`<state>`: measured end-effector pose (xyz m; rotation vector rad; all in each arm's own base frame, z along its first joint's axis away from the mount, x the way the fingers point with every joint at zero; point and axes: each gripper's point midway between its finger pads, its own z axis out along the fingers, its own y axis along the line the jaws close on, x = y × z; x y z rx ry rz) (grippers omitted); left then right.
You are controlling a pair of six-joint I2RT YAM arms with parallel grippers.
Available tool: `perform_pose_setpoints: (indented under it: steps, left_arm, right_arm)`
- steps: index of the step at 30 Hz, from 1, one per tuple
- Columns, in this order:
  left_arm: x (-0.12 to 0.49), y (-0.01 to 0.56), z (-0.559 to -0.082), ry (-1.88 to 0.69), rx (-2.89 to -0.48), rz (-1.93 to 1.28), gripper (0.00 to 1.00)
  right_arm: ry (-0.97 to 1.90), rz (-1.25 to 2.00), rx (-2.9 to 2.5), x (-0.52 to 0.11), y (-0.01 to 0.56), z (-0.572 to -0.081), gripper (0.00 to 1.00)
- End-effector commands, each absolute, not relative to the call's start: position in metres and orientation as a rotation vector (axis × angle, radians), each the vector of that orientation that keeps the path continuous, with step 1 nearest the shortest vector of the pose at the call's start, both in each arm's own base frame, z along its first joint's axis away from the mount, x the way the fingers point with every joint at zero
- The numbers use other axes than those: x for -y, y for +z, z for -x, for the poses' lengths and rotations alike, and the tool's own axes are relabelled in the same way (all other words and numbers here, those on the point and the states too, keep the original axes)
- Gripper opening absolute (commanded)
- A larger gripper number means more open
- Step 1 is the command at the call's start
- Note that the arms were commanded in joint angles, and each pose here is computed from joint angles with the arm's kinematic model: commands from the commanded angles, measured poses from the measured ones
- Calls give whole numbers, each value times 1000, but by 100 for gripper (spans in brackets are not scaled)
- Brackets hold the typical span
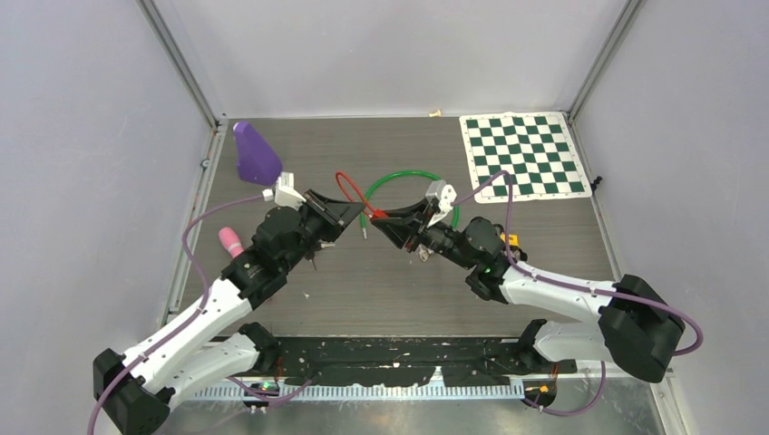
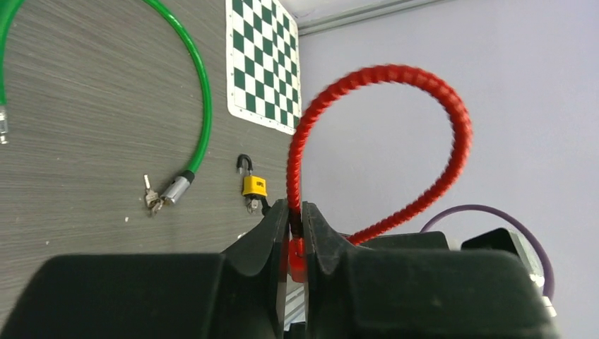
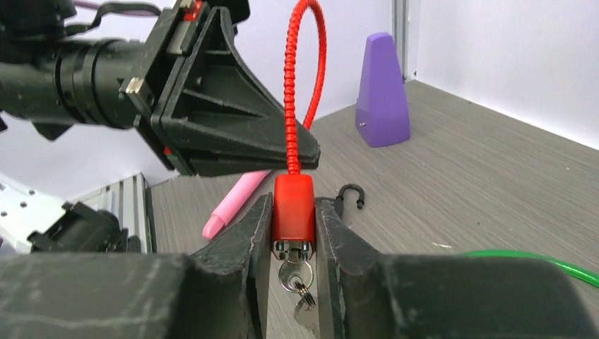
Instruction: Unlock with the key
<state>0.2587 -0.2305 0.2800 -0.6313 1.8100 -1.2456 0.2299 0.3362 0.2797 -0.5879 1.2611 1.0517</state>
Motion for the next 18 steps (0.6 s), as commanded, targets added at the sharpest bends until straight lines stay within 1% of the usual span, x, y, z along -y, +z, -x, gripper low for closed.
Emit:
perform_pose_setpoints:
  steps: [1,6,8,12,15,18]
  left_arm:
    - [200,310,-266,-1226,-1684,688,10]
    - [165,301,-271,-1145,-1639,777,7]
    - [157,299,-272,-1120,-1627,791,7]
    - [136,287,-277,-990,-1644,818,8]
    - [128,286,-278,-955,-1628,824,7]
    - [140,295,-278,-1006,-1641,761,6]
  right_arm:
    - [1023,742,-1295,-339,275,-215,6]
    - [976,853,-1391,-333,246,-206,5]
    - [958,852,-1401,-329,244,-206,5]
    - [919,881,-1446,-322,232,-204,5]
    - [1005,986,-1436,-330,232,-186,5]
    - [1086,1040,-1457,-341,229,-175,5]
